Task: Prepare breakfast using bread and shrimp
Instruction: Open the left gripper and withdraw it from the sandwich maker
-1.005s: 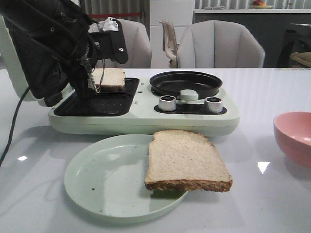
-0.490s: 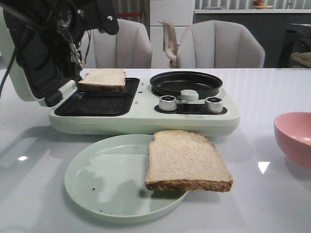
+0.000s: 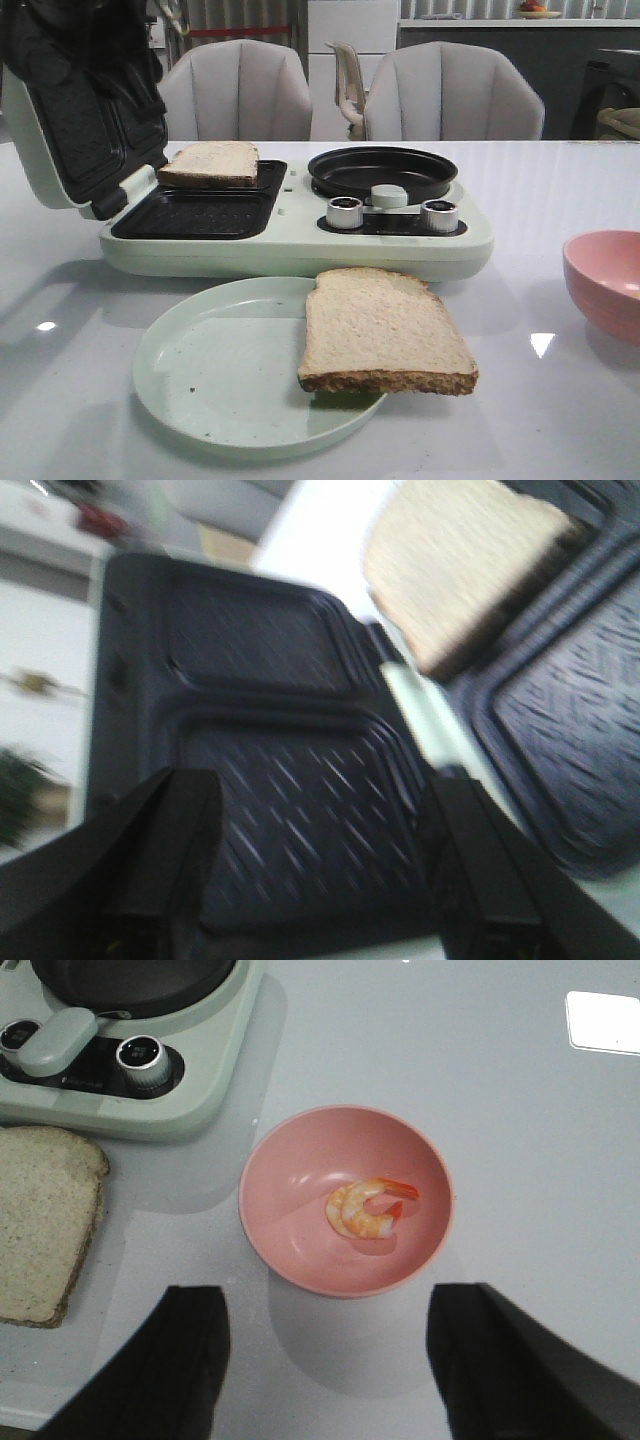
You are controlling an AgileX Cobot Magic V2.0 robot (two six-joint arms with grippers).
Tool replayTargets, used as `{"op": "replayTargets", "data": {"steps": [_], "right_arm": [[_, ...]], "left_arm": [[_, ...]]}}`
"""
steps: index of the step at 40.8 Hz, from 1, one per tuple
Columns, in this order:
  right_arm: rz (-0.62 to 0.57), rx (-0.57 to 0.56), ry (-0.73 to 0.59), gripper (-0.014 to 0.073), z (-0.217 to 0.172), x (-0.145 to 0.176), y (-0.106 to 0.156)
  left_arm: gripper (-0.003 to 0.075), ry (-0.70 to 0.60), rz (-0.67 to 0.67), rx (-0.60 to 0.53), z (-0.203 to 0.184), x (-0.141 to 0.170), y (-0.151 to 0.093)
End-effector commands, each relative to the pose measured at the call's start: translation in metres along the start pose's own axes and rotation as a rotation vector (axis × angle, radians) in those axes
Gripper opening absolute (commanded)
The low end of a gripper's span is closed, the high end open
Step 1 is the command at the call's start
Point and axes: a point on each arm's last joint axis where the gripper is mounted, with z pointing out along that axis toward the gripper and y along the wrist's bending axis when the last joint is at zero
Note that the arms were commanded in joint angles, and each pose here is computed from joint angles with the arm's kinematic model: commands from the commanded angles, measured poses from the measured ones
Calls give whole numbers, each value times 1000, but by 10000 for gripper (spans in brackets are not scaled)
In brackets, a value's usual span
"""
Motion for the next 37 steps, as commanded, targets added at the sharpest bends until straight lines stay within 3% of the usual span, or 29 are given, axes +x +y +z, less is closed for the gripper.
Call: {"op": "replayTargets", "data": {"steps": [1,8,17,29,37], "right_arm": [[-3,6,-89,536,-5,-15,-1],[-3,6,-89,536,-5,-15,-1],[-3,6,-89,536,-5,-15,-1],[-3,6,-89,536,-5,-15,-1],[-3,6,-89,536,-5,-15,-1]], "left_arm": [[476,0,-91,107,-33,3,21],[476,-9,-172,349,-70,13,28],[476,-113,-244,519,-110,28,41],[476,-179,-245,767,-133,64,17],[476,-297,-317,774,-147,94,15]]}}
